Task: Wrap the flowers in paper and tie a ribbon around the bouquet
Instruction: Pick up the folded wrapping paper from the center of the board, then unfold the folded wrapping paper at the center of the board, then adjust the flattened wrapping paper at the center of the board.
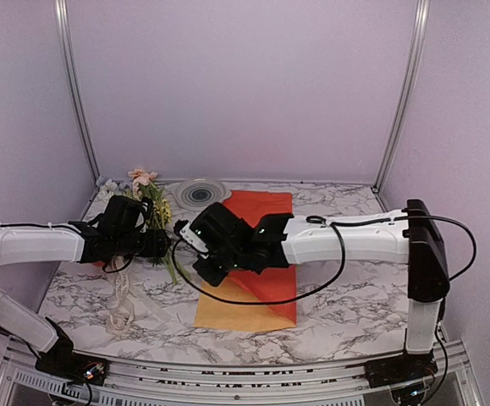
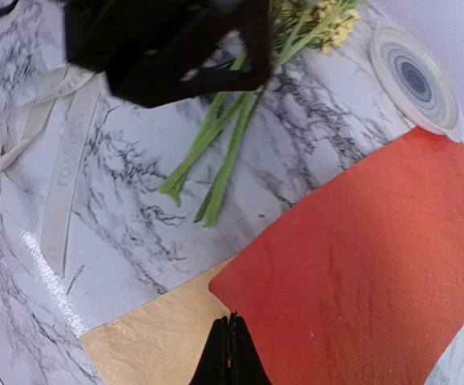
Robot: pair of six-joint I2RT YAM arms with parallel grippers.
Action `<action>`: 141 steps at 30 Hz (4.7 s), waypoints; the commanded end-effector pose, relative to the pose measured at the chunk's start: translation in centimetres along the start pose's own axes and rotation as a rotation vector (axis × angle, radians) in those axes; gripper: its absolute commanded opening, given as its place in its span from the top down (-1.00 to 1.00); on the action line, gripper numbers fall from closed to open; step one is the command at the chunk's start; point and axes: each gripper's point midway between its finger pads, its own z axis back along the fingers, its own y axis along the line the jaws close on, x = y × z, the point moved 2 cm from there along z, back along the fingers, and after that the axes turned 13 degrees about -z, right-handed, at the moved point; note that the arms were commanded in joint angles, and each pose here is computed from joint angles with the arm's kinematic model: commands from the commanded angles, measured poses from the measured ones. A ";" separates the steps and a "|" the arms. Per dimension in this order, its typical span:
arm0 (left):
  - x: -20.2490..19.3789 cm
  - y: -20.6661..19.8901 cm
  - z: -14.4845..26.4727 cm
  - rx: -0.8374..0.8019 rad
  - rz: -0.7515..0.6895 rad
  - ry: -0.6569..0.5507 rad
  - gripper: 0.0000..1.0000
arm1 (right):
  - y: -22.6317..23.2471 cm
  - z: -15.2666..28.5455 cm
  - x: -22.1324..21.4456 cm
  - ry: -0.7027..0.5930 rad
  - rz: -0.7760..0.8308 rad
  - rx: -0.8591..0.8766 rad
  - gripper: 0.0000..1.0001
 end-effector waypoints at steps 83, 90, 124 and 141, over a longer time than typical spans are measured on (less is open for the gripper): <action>22.8 -10.8 4.2 0.130 -0.714 -0.560 -0.98 | -47.5 23.1 -15.8 -0.771 -1.325 -0.716 1.00; 17.0 -13.1 0.1 -0.015 -0.642 -0.320 -0.96 | -45.8 21.0 -22.6 -0.690 -1.424 -0.844 1.00; 5.4 -12.7 -16.8 0.073 -0.779 0.110 -0.89 | -37.5 5.0 -19.0 -0.039 -0.965 -0.433 -0.73; 8.2 2.9 -4.7 0.236 0.031 0.033 -0.46 | -38.5 8.8 -13.5 -0.183 -0.872 -0.486 -0.23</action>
